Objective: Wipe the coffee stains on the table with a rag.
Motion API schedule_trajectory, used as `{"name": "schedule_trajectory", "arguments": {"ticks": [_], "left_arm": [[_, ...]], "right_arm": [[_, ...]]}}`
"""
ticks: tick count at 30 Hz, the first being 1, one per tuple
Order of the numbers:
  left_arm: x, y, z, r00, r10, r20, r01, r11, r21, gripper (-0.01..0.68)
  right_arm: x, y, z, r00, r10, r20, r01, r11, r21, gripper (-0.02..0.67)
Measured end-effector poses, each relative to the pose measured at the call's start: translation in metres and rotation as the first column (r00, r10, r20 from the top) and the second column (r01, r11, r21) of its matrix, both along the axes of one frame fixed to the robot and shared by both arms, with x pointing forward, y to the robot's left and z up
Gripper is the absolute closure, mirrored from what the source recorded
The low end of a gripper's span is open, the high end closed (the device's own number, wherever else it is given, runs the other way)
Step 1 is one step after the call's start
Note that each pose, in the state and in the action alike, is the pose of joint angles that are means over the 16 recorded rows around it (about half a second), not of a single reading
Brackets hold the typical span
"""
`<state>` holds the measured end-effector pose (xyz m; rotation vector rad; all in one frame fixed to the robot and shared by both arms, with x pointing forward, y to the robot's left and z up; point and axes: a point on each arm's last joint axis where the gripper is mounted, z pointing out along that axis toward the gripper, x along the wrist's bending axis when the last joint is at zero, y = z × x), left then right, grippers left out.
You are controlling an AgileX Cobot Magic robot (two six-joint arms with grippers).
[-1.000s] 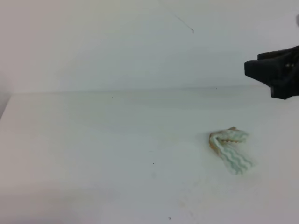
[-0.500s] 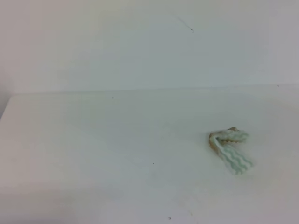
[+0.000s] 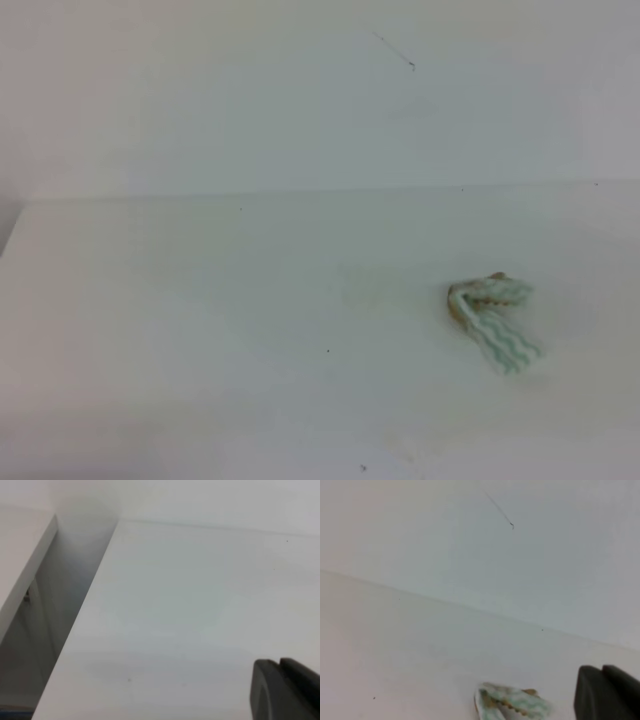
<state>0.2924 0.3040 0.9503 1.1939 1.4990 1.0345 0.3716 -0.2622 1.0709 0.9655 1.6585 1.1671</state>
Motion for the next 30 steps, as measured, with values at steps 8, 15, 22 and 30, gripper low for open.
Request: {"name": "schedule_trajectory", "arguments": {"ticks": [8, 15, 22, 30], "left_arm": [[0.0, 0.0, 0.0, 1.0, 0.0, 0.0, 0.0, 1.0, 0.0, 0.672], [0.0, 0.0, 0.0, 1.0, 0.0, 0.0, 0.0, 1.0, 0.0, 0.672], [0.0, 0.0, 0.001, 1.0, 0.0, 0.0, 0.0, 1.0, 0.0, 0.672], [0.0, 0.0, 0.001, 1.0, 0.0, 0.0, 0.0, 1.0, 0.0, 0.672]], "right_arm": [[-0.023, -0.013, 0.016, 0.978, -0.069, 0.198, 0.077, 0.996, -0.036, 0.648], [-0.064, -0.032, 0.01, 0.913, -0.198, 0.356, 0.165, 0.979, 0.122, 0.648], [-0.082, -0.04, -0.028, 0.902, -0.258, 0.346, 0.166, 0.947, 0.274, 0.648], [-0.082, -0.034, -0.063, 0.937, -0.202, 0.285, 0.114, 0.948, 0.297, 0.648]]}}
